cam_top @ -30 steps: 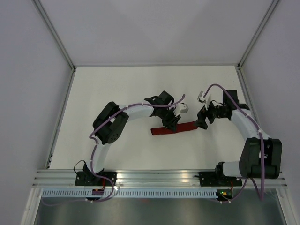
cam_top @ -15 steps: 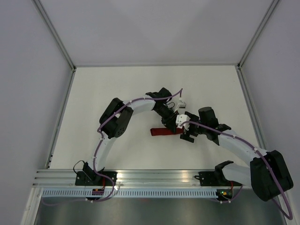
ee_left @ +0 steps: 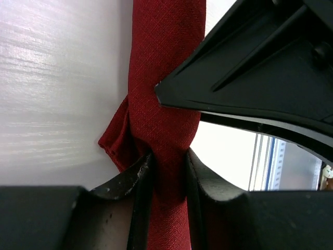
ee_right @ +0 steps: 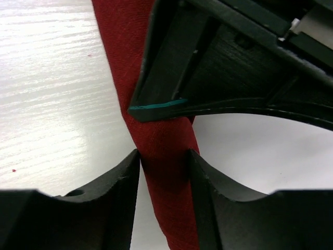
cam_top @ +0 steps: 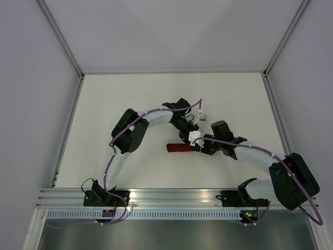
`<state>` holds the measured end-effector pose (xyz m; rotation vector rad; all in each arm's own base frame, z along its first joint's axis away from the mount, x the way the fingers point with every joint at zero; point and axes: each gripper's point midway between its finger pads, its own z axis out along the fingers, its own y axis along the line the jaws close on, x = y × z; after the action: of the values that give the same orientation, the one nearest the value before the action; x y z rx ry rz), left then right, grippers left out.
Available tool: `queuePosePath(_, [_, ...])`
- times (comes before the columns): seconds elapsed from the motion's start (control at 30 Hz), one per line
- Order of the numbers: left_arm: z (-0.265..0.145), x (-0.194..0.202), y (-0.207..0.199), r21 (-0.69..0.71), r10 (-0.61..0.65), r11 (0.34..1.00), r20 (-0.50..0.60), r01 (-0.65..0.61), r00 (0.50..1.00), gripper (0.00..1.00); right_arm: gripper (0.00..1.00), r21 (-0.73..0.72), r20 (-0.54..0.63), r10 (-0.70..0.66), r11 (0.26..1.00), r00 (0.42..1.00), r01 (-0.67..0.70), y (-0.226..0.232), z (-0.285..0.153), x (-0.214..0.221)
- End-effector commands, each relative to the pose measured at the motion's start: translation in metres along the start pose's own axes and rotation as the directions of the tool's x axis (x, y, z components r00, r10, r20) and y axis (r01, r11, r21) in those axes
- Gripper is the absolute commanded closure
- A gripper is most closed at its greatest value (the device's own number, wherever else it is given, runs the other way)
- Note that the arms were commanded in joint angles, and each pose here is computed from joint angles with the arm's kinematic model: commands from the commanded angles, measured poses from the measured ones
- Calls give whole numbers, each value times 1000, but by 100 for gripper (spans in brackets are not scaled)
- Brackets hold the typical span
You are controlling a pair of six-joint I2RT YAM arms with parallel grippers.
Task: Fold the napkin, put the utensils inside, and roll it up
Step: Roll the napkin with the utensil
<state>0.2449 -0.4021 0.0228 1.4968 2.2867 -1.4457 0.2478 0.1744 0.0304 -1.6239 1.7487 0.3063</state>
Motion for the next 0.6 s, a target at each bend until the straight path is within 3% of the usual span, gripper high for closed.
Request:
queuePosePath(0.0, [8, 30, 17, -113, -82, 991, -70, 74, 994, 64, 56, -2, 5, -4, 1000, 1000, 4, -8, 1, -8])
queuePosePath(0.1, [1, 14, 12, -133, -40, 990, -11, 38, 999, 60, 62, -41, -15, 4, 999, 1000, -5, -1, 2, -4])
queuePosePath(0.13, [-6, 4, 6, -144, -12, 990, 16, 14, 1000, 50, 64, -59, -26, 4, 998, 1000, -5, 3, 2, -1])
queuePosePath(0.33, [-25, -23, 0, -189, 39, 982, 124, -15, 992, 48, 67, -122, -57, 13, 992, 998, -20, 11, 5, 4])
queuePosePath(0.57, [-75, -47, 20, -388, 86, 921, 283, 32, 955, 48, 68, -205, -88, 10, 978, 996, -28, 19, 7, 7])
